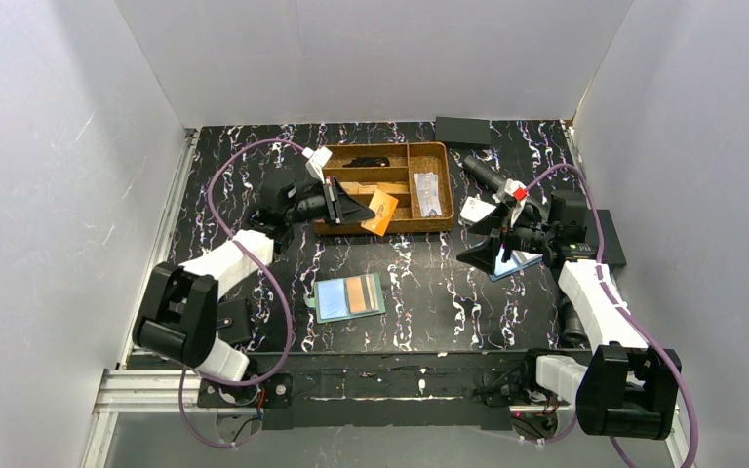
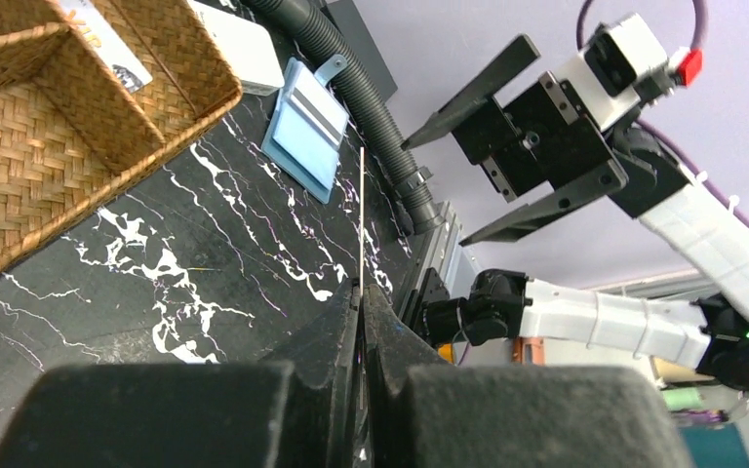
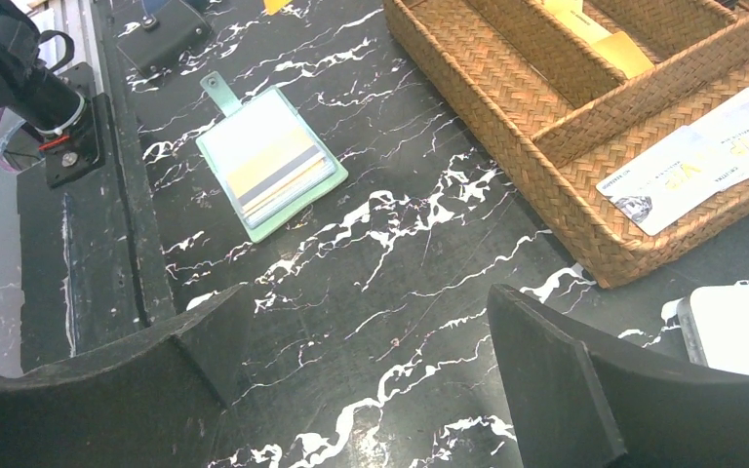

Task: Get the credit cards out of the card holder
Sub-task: Place the credit card in the storage box.

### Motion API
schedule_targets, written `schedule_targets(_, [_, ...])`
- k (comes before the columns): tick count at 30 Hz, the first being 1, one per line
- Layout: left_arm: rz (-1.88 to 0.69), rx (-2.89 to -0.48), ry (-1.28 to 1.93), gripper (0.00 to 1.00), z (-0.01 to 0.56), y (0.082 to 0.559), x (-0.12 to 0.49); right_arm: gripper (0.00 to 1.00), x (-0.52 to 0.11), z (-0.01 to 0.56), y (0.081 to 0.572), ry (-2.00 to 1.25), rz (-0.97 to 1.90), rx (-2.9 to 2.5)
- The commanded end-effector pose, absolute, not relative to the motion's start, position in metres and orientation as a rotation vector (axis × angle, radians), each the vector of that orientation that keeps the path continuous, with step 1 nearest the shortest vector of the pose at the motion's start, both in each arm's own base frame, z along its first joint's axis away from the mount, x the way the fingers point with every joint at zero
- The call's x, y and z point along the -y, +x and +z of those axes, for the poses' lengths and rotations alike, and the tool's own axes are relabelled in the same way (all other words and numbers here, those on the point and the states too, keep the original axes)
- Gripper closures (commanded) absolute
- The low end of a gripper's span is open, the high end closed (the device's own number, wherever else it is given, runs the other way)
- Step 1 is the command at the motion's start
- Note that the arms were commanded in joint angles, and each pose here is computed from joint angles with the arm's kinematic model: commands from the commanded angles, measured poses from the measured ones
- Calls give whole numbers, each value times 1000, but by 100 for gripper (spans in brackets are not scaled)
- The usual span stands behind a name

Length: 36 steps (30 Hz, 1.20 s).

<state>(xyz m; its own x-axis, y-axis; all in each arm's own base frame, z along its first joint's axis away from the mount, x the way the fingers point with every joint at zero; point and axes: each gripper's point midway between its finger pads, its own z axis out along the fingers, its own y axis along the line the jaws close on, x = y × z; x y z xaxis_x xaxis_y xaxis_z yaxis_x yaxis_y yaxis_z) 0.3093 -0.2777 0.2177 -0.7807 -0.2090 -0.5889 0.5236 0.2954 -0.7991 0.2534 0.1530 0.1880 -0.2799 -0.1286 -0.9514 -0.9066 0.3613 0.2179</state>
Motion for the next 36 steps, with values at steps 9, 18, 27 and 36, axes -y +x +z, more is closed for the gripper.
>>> schedule_targets(9, [-1493,-2010,272,100,205,366,276,2,-150,195,261,-949,975,-1643])
schedule_targets(18, [-1139,-2135,404,100,170,423,259,2,-150,195,261,-949,986,-1641])
schedule_targets(27, [-752,-2148,964,100,160,437,232,2,-151,193,260,-945,1017,-1640])
schedule_targets(36, [-538,-1945,1355,100,158,457,230,2,-151,191,260,-938,1034,-1643])
